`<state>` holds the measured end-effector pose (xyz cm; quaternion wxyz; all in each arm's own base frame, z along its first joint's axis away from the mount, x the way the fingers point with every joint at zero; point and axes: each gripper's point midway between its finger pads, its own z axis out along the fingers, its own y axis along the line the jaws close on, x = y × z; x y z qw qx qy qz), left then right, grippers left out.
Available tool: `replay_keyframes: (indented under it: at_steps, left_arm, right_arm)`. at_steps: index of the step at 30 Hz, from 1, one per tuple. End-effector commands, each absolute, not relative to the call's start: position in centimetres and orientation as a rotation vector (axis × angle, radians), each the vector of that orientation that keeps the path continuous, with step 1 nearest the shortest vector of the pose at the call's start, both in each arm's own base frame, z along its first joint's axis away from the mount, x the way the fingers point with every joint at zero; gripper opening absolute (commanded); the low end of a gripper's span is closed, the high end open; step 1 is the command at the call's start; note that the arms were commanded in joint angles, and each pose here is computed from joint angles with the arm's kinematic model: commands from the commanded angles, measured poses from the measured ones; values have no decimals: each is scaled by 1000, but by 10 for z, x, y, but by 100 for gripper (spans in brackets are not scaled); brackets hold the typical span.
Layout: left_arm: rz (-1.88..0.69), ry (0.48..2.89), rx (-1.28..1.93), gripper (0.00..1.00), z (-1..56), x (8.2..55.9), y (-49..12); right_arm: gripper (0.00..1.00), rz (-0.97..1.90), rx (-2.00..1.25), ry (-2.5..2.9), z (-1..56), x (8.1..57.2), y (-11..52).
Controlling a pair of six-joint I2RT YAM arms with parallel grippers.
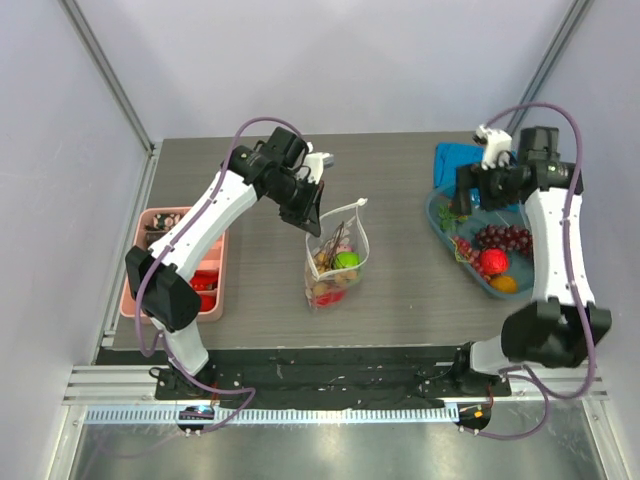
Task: Place the food in the zip-top bag and seal the zipper
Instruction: Pick up the fake fruit from the bin.
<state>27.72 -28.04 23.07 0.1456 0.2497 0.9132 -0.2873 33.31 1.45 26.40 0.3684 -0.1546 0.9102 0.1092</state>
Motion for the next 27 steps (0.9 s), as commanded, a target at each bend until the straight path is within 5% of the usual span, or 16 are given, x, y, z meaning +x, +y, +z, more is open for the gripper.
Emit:
replay_keyframes:
  at_steps: [1,10,22,27]
  left_arm:
    - [-880,2529,703,0,256,278,-283]
    - [-904,2519,697,0,252,280,-288]
    - [-881,2528,703,0,249,281,-285]
    - [-861,2538,711,0,246,280,-282]
  right_arm:
    - [87,247,-187,2675,192,281,-70]
    - [90,37,130,2739,121,282,-149]
    - [94,169,246,2784,64,309,-143]
    - [87,207,222,2798,53,311,-131]
